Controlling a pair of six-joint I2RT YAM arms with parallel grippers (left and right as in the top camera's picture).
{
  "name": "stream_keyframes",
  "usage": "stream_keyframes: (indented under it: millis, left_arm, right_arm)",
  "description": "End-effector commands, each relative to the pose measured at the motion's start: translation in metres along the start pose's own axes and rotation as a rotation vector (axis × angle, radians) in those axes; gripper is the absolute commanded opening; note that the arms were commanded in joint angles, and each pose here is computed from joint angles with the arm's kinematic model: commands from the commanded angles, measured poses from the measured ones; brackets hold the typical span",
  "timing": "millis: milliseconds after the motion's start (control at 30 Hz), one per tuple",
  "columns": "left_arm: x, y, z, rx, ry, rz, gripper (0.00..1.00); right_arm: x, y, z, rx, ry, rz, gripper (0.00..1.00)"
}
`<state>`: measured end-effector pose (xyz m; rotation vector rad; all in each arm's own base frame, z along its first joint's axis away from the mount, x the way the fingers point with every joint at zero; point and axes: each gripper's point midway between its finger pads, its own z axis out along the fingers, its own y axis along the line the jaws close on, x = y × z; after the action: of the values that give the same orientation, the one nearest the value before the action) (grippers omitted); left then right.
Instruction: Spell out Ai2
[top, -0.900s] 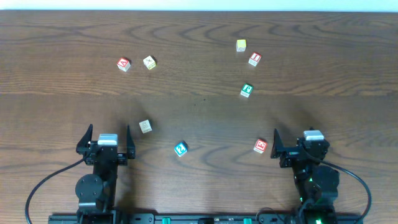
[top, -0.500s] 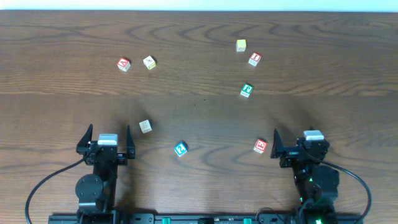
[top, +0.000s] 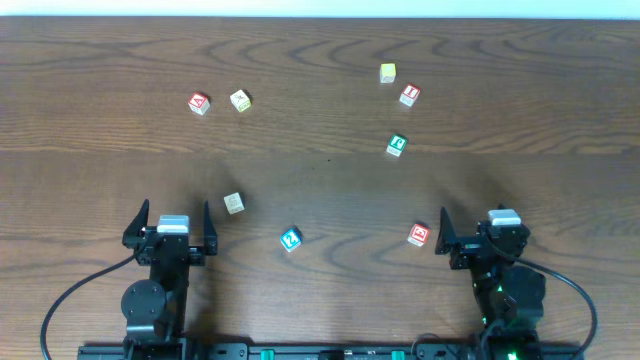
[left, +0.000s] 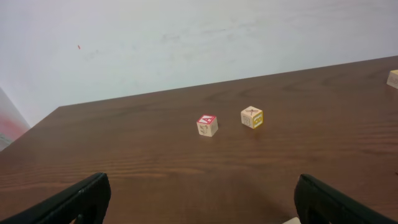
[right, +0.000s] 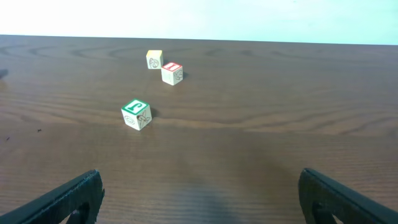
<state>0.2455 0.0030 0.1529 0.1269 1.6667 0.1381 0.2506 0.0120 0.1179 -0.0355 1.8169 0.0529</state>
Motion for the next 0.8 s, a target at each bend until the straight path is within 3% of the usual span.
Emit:
stream_keyframes:
  millis: [0,600,767]
  left_arm:
    - [0.018,0.001,0.000,-0.013,0.064,0.007,0.95]
    - [0.006,0.002,0.000,-0.017,0.015,0.002,0.95]
    - [-0.015,0.005,-0.001,-0.023,-0.072,-0.120,0.95]
  right_arm:
    - [0.001,-0.002,0.000,0.008,0.004,0.012,0.99]
    - [-0.001,0.000,0.000,-0.002,-0.008,0.032,0.99]
    - [-0.018,0.013,-0.001,-0.081,-0.073,0.067,0.99]
